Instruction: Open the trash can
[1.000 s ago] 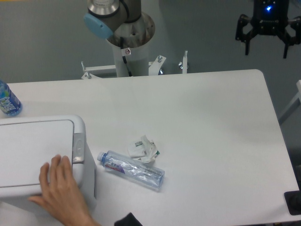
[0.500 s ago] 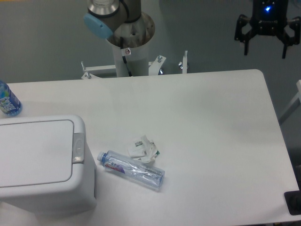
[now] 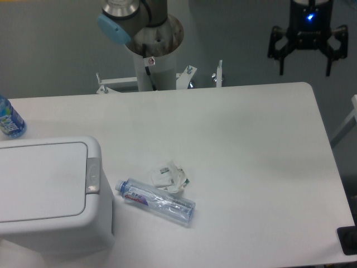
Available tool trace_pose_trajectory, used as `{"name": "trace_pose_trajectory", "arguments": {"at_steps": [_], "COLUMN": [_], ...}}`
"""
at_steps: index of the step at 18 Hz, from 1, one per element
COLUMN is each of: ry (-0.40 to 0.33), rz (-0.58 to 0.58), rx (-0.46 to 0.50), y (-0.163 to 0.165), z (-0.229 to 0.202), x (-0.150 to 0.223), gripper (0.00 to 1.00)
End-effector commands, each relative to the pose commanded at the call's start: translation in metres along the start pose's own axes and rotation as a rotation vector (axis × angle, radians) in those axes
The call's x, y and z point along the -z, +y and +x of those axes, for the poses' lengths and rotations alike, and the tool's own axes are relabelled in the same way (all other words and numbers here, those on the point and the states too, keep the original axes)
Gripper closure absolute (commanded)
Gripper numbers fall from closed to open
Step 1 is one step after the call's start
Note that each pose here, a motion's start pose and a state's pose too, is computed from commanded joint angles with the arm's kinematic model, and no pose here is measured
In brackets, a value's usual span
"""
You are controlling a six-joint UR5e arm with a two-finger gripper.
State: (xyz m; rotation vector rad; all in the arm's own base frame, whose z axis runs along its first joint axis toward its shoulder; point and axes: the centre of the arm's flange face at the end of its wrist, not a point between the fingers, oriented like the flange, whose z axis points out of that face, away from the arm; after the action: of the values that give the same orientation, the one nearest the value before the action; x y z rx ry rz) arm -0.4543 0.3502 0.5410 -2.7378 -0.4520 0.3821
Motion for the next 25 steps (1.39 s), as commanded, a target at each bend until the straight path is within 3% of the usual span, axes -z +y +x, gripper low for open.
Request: {"name": "trace_pose_trajectory", "arguments": {"at_steps": [8,13,17,25], "ry": [0.115,0.203,0.275,0.316], "rz": [0.022,0.060,0.070,0.053], "rx": [0.280,0.407,0.403,0.406], "y": [-0.087,-0.125,-0.137,-0.149], "z": [0.108,0.153,0.188,0.242], "x": [-0.041,-0.033,-0.032,-0.040], "gripper": [0.00,0.00,0.00,0.00]}}
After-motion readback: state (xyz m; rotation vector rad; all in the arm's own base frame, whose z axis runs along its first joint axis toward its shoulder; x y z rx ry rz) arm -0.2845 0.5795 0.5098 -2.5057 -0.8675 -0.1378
